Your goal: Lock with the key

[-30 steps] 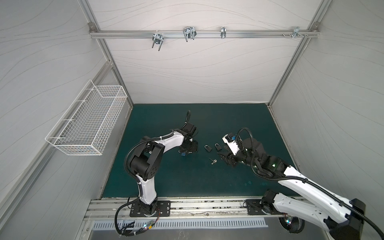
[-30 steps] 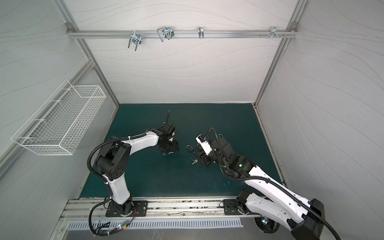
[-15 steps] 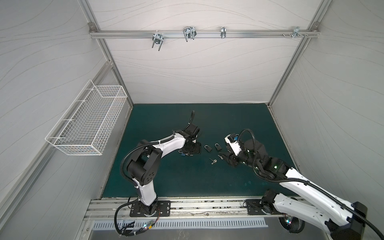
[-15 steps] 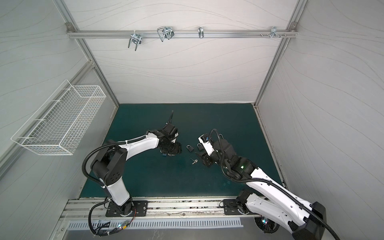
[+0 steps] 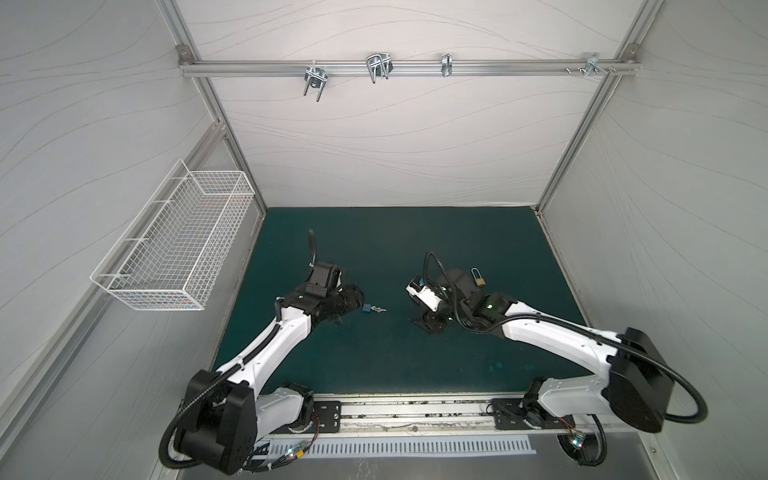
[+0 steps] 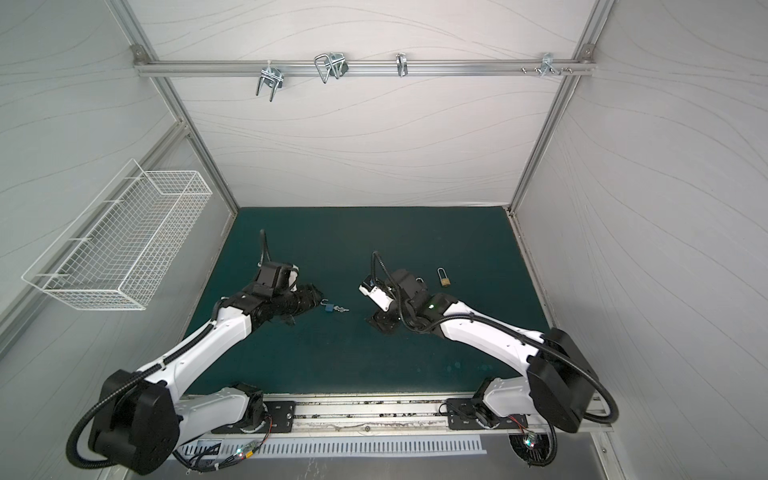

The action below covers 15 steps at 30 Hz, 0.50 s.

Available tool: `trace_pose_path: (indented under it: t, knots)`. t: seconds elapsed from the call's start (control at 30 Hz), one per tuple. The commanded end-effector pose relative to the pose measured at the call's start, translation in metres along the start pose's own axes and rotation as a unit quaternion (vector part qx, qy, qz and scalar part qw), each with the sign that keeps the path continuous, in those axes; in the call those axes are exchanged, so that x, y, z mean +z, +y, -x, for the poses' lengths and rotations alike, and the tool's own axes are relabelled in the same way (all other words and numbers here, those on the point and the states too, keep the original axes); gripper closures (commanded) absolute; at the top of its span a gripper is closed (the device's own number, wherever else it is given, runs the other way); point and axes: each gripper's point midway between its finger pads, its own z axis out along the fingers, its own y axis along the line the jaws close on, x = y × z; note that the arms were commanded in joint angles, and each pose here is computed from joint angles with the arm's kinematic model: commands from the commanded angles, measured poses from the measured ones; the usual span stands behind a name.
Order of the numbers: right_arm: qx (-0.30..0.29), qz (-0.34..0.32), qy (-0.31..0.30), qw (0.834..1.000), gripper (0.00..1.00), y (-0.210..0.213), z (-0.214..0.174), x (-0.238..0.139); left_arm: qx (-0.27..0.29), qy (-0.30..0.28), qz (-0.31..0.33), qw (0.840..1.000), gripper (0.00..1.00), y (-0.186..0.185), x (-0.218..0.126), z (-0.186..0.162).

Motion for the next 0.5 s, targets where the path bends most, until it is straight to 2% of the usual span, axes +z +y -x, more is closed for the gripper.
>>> trace_pose_path:
  t: [0.0, 0.1, 0.23, 0.37, 0.47]
  knots:
    - [-0.057, 0.052, -0.036, 0.996, 0.35, 0.015, 0.031, 0.020, -0.049, -0.013, -0.052, 0.997, 0.30, -0.004, -0.010, 0.005]
    - [-0.073, 0.089, -0.023, 0.993, 0.35, 0.021, 0.041, 0.045, -0.087, -0.018, -0.058, 0.994, 0.26, 0.012, -0.014, 0.004]
    - [-0.093, 0.113, -0.010, 0.989, 0.38, 0.021, 0.047, 0.075, -0.107, -0.026, -0.065, 0.992, 0.22, 0.021, -0.019, 0.006]
    - [-0.121, 0.129, 0.002, 0.984, 0.39, 0.019, 0.048, 0.099, -0.124, -0.028, -0.076, 0.989, 0.24, 0.026, -0.020, 0.007]
    - [-0.134, 0.138, 0.017, 0.981, 0.41, 0.017, 0.046, 0.117, -0.163, -0.034, -0.103, 0.981, 0.25, 0.033, -0.020, 0.012]
